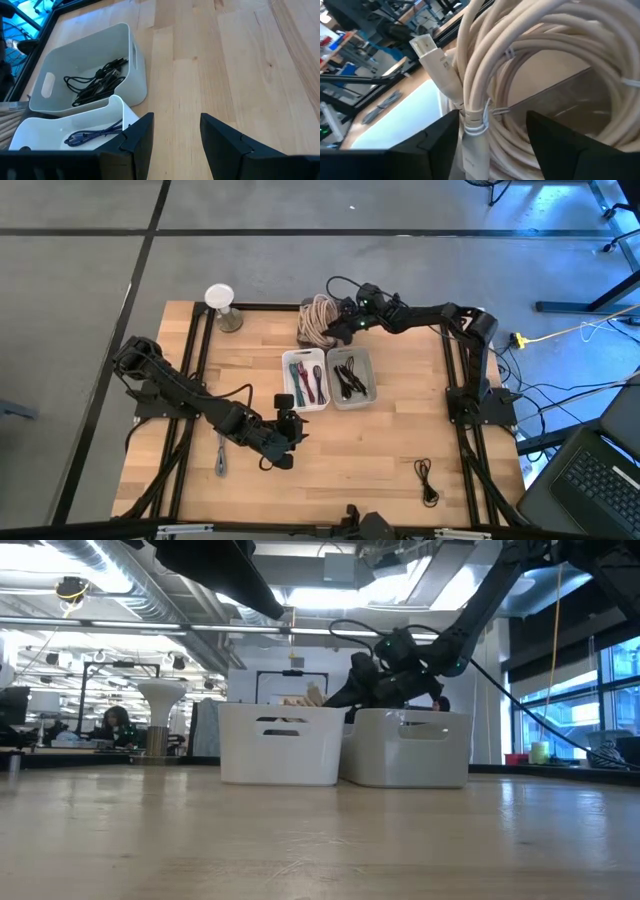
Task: Pick & Place USB Port
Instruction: Put the white and black charger cable into the white bin
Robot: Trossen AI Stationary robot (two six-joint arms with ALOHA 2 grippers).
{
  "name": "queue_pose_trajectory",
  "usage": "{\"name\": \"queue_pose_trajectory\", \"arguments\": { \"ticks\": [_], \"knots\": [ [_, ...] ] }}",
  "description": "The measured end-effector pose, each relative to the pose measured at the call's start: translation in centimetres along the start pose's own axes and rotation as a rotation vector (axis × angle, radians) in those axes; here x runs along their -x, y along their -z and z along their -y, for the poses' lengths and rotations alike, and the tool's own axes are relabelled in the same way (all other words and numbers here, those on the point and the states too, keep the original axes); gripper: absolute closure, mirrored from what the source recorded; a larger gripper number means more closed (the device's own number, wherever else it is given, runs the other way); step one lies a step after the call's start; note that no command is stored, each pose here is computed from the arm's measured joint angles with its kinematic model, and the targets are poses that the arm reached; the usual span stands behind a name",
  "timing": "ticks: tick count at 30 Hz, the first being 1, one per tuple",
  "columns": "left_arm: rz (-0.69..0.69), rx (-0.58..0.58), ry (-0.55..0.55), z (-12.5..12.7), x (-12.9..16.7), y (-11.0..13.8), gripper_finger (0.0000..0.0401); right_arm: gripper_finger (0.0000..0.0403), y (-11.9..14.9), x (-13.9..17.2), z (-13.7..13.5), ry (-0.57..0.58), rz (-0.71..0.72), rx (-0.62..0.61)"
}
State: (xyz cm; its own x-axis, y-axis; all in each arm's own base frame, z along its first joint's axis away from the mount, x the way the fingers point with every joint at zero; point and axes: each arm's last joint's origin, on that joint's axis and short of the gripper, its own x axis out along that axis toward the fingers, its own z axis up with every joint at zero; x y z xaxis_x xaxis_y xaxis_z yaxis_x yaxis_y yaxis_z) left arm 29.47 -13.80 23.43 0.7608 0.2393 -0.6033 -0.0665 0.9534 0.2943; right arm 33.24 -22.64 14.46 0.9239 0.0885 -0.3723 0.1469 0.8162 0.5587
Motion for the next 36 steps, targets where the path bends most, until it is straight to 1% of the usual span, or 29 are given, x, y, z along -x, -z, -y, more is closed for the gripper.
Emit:
{"name": "queue_pose_trajectory", "arguments": {
  "ticks": [3,9,13,16,18,21,23,27,30,32,36],
  "knots": [
    [0.000,0.001,0.000,0.0,0.0,0.0,0.0249,0.0169,0.0,0.0,0.1,0.026,0.009,0.011],
    [0.000,0.002,0.000,0.0,0.0,0.0,0.0249,0.0168,-0.2,0.1,-0.1,0.029,0.014,0.016],
    [-0.001,0.008,0.005,0.0,0.0,0.0,0.0249,0.0168,-0.8,0.6,-0.6,0.049,0.036,0.028],
    [-0.004,0.008,0.021,0.1,0.0,0.0,0.0249,0.0168,-1.2,1.2,-1.2,0.055,0.025,0.027],
    [-0.004,0.009,0.021,0.1,0.0,0.0,0.0249,0.0167,-1.3,1.5,-1.7,0.083,0.003,0.034],
    [-0.004,0.015,0.022,0.1,0.0,0.0,0.0249,0.0167,-1.2,2.2,-2.7,0.187,-0.044,0.068],
    [-0.005,0.024,0.022,0.1,0.0,0.0,0.0249,0.0167,-1.2,2.7,-3.7,0.252,-0.081,0.103],
    [-0.007,0.024,0.022,0.1,0.0,0.1,0.0249,0.0167,-1.3,4.2,-6.9,0.311,-0.148,0.165],
    [-0.010,0.024,0.026,0.1,0.0,0.1,0.0249,0.0167,-1.4,5.8,-10.1,0.361,-0.189,0.212],
    [-0.016,0.035,0.048,0.1,0.0,0.1,0.0249,0.0167,-1.1,7.0,-12.4,0.389,-0.224,0.246],
    [-0.064,0.109,0.115,0.3,0.1,0.4,0.0249,0.0176,0.0,9.4,-17.0,0.415,-0.287,0.294]
  ]
}}
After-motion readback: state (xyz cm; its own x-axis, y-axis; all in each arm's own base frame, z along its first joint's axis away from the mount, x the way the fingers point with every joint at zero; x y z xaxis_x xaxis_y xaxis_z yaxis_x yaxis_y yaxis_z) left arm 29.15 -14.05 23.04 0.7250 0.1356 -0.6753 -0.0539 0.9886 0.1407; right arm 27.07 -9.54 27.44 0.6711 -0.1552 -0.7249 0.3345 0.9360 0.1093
